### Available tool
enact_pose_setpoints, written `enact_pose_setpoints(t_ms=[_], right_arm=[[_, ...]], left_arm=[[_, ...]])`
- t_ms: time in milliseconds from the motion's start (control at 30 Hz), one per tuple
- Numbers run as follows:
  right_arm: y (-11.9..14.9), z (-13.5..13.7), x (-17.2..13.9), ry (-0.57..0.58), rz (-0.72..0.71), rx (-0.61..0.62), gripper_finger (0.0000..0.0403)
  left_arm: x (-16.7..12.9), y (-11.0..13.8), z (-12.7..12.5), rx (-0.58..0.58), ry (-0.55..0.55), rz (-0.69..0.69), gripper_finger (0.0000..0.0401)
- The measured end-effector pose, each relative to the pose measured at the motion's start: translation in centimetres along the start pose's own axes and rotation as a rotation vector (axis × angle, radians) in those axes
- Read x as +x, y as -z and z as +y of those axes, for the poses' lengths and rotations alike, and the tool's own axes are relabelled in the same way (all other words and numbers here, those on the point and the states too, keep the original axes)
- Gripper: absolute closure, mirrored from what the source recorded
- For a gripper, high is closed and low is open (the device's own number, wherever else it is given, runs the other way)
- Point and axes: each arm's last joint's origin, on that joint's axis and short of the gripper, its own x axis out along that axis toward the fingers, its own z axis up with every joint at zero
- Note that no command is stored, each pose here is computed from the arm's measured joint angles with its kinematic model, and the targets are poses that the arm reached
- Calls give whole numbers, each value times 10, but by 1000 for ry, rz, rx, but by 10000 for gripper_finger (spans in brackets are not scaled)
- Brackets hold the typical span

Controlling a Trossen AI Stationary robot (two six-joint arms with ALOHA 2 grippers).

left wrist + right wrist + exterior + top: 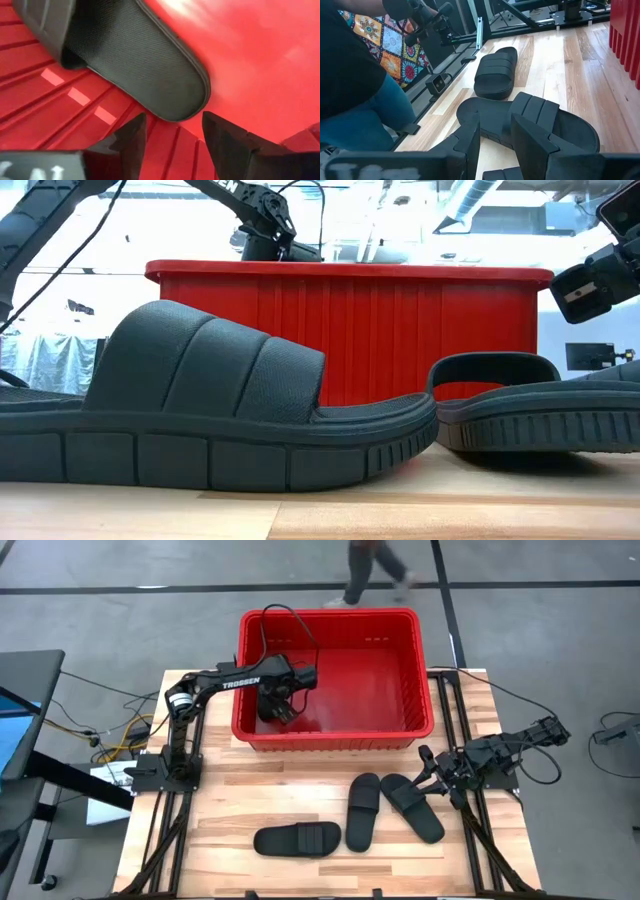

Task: Pick and place slides into bin
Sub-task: Put the black slide into the red container

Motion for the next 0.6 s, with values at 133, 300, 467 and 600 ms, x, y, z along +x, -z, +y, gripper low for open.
enact_pose_setpoints(t_ms=[133, 300, 467, 600], right_arm=[[0, 0, 0, 0, 0, 0, 301], [0, 0, 0, 0, 0, 0, 301], [0, 0, 0, 0, 0, 0, 301], [0, 0, 0, 0, 0, 0, 301]], left_arm=[[-12, -2, 3, 4, 6, -30, 217], [-41, -5, 5, 22, 15, -105, 217], [-79, -5, 12, 24, 31, -200, 217], [-118, 3, 20, 25, 45, -293, 217]])
